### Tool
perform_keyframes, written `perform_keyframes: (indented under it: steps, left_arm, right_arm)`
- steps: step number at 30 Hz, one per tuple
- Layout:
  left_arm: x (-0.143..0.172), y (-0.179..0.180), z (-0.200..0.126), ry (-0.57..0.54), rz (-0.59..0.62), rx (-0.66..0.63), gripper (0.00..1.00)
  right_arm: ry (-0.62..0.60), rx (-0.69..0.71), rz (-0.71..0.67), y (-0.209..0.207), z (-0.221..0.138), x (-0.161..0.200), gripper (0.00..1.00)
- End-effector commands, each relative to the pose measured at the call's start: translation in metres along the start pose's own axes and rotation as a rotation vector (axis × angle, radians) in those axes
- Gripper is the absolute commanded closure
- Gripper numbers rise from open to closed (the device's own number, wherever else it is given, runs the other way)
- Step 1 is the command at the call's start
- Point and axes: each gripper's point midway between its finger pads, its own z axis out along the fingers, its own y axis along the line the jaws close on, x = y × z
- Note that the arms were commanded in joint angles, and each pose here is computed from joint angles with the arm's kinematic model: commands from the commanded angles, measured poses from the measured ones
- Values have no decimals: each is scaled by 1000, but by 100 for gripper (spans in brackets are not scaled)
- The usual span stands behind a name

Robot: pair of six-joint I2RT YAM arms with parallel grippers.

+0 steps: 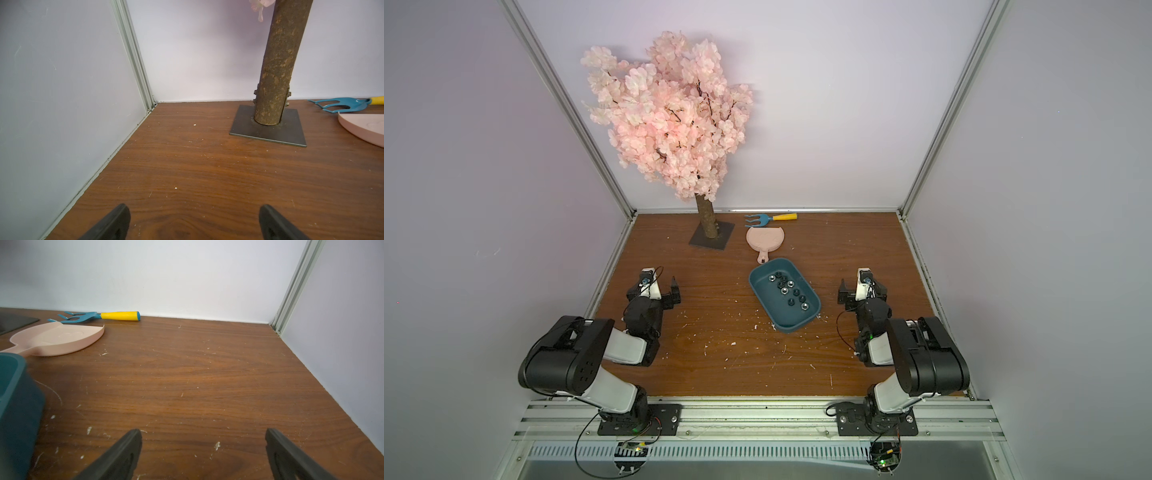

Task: Put the nuts on the desktop into the storage box
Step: Reset both arms

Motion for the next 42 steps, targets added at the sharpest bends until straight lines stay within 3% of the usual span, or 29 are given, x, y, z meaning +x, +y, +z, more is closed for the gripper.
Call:
perform_keyframes:
  steps: [1,8,42]
  left_arm:
    - [-11,1,-2,-54,-32,31,0]
    - [-10,15,1,-42,-67,-55,0]
    - [-10,14,1,-39,-66,-53,0]
  right_arm:
    - [-68,21,11,-4,2,-18,1]
    - [-37,18,14,-4,9,-16,1]
    - [-38,20,14,-4,9,-16,1]
